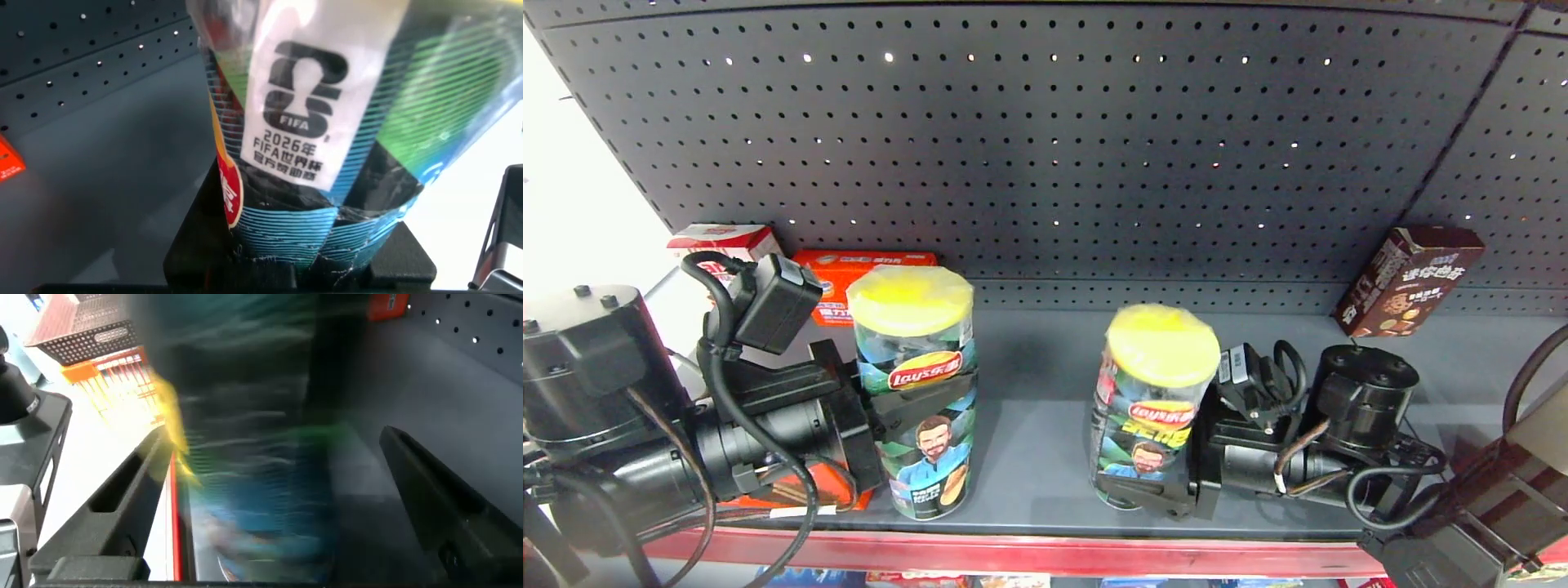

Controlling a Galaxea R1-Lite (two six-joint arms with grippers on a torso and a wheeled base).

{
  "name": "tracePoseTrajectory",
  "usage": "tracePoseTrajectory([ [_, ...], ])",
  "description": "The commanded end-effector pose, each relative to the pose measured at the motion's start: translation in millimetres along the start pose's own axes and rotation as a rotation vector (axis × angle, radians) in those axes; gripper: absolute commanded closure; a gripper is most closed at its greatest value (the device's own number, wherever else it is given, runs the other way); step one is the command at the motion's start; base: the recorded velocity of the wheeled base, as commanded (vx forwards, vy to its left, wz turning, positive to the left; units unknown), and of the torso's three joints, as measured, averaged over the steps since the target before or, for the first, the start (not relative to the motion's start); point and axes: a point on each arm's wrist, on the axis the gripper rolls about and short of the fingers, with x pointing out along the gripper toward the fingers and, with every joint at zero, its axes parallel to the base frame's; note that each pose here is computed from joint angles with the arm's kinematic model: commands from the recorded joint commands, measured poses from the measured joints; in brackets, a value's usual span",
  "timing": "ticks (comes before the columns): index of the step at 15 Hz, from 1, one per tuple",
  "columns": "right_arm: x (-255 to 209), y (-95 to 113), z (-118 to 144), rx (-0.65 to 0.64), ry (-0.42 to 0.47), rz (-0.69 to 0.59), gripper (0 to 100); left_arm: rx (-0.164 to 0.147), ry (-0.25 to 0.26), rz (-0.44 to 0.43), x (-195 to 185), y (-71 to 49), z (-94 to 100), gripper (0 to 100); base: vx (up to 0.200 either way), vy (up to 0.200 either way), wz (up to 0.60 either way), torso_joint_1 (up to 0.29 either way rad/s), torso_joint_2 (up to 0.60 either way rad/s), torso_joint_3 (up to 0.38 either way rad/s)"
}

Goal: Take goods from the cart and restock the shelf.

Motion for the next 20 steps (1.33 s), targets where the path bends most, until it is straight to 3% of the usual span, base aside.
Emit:
tracePoseTrajectory([
  [1, -5.9, 4.2, 8.4, -0.013, -0.013, -0.004, 0, 0.001, -0.002, 0.0, -0.2, -0.1, 0.3, 100, 0.0, 0.0, 0.0, 0.0, 0.0, 0.0],
  [8, -67.3, 35.2, 55.8, -0.088, -0.083, -0.082, 0, 0.007, -0.012, 0.0, -1.2, -0.7, 3.2, 100, 0.0, 0.0, 0.0, 0.0, 0.0, 0.0],
  [14, -133.9, 74.6, 104.4, -0.132, -0.104, -0.349, 0, 0.023, -0.04, 0.008, -2.7, -1.7, 10.9, 100, 0.0, 0.0, 0.0, 0.0, 0.0, 0.0],
  [17, -173.4, 116.0, 109.0, -0.101, -0.062, -0.546, 0, 0.025, -0.045, 0.036, -2.8, -3.4, 12.5, 100, 0.0, 0.0, 0.0, 0.0, 0.0, 0.0],
  [20, -218.1, 168.8, 79.7, -0.046, -0.023, -0.744, 0, 0.033, -0.06, 0.019, -1.3, -4.0, 16.8, 100, 0.0, 0.0, 0.0, 0.0, 0.0, 0.0],
])
